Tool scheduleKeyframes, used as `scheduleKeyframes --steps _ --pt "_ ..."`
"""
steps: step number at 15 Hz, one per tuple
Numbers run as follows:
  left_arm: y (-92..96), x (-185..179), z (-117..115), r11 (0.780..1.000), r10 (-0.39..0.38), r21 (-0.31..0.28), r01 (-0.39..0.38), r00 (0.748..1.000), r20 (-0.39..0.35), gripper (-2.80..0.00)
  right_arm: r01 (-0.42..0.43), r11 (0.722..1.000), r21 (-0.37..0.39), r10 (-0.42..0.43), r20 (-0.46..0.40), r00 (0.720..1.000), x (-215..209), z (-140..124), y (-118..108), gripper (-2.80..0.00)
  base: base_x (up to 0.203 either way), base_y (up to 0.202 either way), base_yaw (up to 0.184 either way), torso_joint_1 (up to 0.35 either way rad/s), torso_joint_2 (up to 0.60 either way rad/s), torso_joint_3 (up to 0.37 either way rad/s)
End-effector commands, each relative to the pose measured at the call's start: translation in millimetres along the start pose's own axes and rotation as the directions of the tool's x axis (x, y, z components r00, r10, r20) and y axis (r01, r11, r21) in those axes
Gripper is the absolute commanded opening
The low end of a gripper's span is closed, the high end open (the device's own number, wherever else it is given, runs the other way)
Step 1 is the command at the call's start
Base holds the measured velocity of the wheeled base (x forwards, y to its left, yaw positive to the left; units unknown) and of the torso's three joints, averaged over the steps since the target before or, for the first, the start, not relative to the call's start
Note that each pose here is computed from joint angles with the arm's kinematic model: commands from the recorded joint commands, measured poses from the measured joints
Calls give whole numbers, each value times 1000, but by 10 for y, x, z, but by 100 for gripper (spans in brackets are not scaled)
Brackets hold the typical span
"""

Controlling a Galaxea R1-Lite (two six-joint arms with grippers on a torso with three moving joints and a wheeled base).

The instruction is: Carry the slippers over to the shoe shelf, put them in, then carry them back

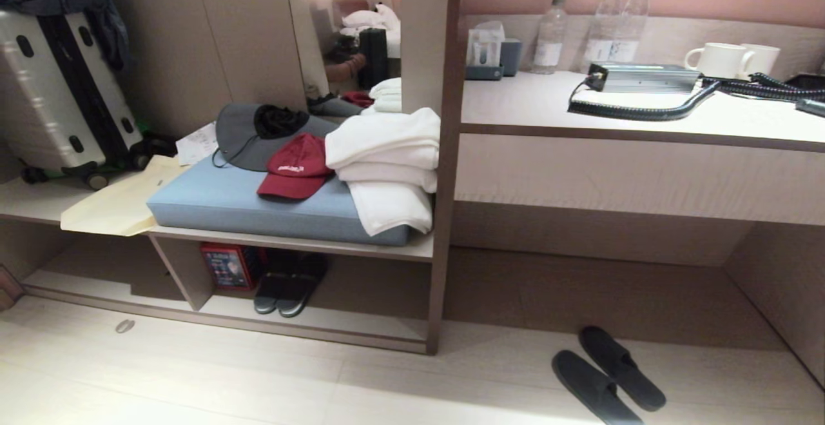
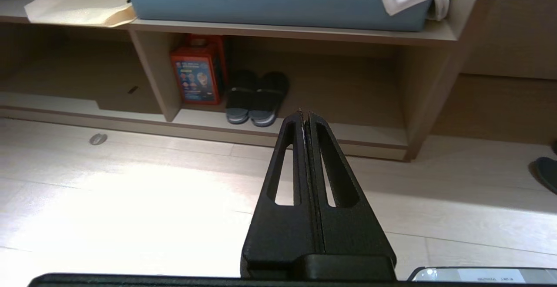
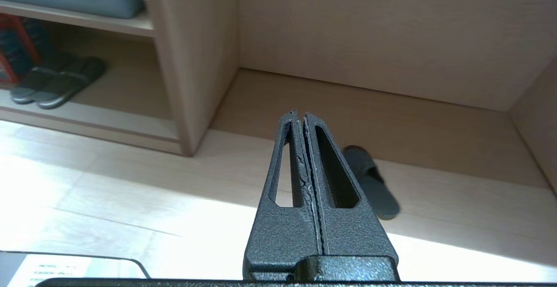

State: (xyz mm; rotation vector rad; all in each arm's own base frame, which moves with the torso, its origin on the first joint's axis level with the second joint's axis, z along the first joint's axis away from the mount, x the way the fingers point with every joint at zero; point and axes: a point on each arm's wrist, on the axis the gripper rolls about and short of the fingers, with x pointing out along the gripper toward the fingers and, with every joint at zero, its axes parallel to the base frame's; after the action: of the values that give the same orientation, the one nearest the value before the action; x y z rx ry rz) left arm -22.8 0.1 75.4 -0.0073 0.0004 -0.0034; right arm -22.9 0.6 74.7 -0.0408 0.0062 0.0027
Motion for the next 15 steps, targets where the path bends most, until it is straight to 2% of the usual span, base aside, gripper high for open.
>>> scheduleKeyframes --steps 1,15 --pt "0 1 -4 1000 0 0 0 1000 -1 -280 0 1000 -1 0 3 1000 -2 -1 0 -280 0 197 -2 -2 -1 3" --pt "0 1 -5 1000 -1 6 1 1000 -2 -280 0 1000 -1 0 3 1000 -2 -1 0 -280 0 187 -1 2 3 2"
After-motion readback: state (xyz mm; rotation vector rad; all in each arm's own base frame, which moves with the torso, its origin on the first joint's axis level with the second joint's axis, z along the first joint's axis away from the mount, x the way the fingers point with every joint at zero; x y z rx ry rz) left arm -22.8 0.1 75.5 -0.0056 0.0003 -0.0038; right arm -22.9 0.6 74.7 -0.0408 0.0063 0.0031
